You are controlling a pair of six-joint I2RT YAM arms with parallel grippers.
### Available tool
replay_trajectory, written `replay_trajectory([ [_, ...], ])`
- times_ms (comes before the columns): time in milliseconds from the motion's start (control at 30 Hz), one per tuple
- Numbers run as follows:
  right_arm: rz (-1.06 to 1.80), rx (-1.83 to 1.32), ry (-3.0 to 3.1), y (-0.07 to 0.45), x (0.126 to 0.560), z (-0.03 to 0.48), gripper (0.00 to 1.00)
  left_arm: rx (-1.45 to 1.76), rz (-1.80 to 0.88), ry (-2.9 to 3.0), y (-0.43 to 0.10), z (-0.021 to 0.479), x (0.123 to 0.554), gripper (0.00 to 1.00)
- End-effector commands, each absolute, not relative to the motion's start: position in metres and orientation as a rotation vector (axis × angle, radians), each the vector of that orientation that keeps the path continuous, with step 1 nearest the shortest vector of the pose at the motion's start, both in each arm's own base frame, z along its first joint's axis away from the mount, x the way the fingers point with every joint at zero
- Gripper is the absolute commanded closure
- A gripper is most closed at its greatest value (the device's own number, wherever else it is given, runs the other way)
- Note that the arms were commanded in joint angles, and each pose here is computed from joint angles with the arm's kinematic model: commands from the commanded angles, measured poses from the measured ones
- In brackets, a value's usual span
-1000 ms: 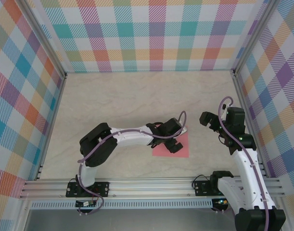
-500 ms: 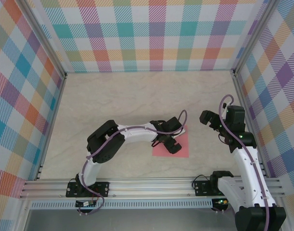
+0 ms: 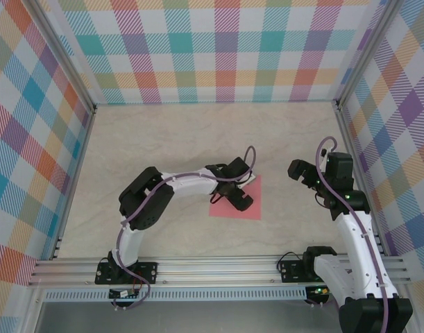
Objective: Fold a paper plane with a square sheet of paper (fold left side to right side)
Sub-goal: Move the square sheet of paper to the center of the table.
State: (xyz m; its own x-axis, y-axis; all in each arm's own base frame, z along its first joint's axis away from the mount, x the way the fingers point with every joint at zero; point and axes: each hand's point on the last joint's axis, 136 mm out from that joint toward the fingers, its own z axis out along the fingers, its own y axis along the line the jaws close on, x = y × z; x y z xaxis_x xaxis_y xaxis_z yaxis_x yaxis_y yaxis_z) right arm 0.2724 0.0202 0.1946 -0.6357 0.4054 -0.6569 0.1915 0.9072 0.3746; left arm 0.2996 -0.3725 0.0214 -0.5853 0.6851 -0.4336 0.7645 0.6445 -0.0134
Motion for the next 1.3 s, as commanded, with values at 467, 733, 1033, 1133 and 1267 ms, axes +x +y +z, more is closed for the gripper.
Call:
replay_trajectory([
  [467,0.524,0.295,2.477,0.071,0.296,0.157,0.0,0.999,-0.348,2.491,-0.306,0.075,0.308,0.0],
  [733,0.492,0.069,2.614,0.138,0.334,0.13,0.03,0.636,-0.587,2.468,-0.277,0.118,0.293,0.0],
  [1033,0.453,-0.072,2.721,0.201,0.377,0.09,0.05,0.201,-0.931,2.54,-0.258,0.099,0.272,0.0],
  [1133,0.435,-0.108,2.758,0.217,0.382,0.075,0.05,0.178,-1.002,2.582,-0.265,0.09,0.267,0.01],
  [1267,0.402,-0.13,2.792,0.228,0.384,0.06,0.04,0.166,-1.008,2.612,-0.268,0.079,0.268,0.02],
])
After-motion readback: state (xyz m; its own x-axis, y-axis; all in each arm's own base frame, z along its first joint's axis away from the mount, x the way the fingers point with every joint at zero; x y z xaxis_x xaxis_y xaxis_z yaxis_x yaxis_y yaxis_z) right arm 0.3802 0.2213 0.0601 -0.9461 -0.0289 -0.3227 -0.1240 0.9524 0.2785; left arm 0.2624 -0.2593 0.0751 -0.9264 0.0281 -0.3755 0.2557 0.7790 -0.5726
